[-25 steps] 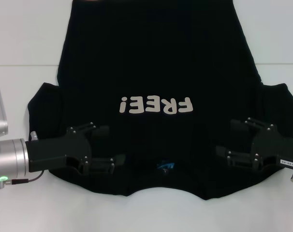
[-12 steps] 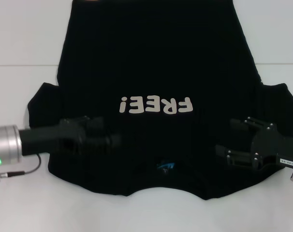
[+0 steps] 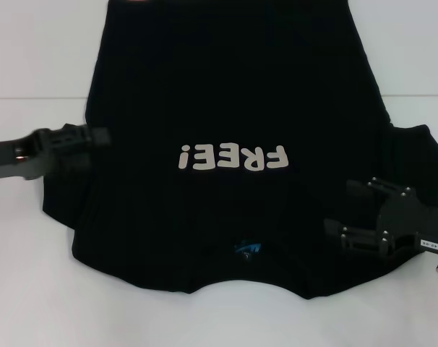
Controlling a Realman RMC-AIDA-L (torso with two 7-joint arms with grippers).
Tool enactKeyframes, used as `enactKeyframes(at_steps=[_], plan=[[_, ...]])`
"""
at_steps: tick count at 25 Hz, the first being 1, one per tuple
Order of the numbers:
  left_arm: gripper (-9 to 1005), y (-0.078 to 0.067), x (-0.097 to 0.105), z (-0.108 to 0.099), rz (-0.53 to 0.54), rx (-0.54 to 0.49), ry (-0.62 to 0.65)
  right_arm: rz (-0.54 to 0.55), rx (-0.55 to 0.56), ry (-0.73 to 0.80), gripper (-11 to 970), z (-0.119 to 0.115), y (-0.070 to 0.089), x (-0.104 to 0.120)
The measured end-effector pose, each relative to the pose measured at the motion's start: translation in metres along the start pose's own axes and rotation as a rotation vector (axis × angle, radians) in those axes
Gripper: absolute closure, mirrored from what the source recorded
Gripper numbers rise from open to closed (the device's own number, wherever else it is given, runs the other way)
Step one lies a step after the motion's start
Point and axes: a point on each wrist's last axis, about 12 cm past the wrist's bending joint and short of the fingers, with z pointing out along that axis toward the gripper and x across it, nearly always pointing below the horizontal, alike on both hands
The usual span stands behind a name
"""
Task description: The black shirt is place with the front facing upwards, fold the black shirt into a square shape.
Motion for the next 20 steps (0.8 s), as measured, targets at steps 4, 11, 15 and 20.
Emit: enactKeyframes(at_steps=[4,11,15,20], plan=[[63,0.017,-0.003,-0.011,-0.063,-0.118,-0.054,-0.001,-0.001,-0.001,74,0.000,0.000,-0.001],[64,0.047,0.001,-0.017,-0.117,-0.299,-0.171,-0.004,-0.004,-0.003,75,0.002,-0.001,-0.002],[65,0.057,0.005,-0.014,-0.121,-0.350,-0.198,0.001,-0.004,-0.003,75,0.002,-0.001,-0.002],[67,0.063,0.008,-0.005,-0.113,-0.393,-0.219,0.000,-0.005,-0.002,75,0.002,-0.001,-0.002]])
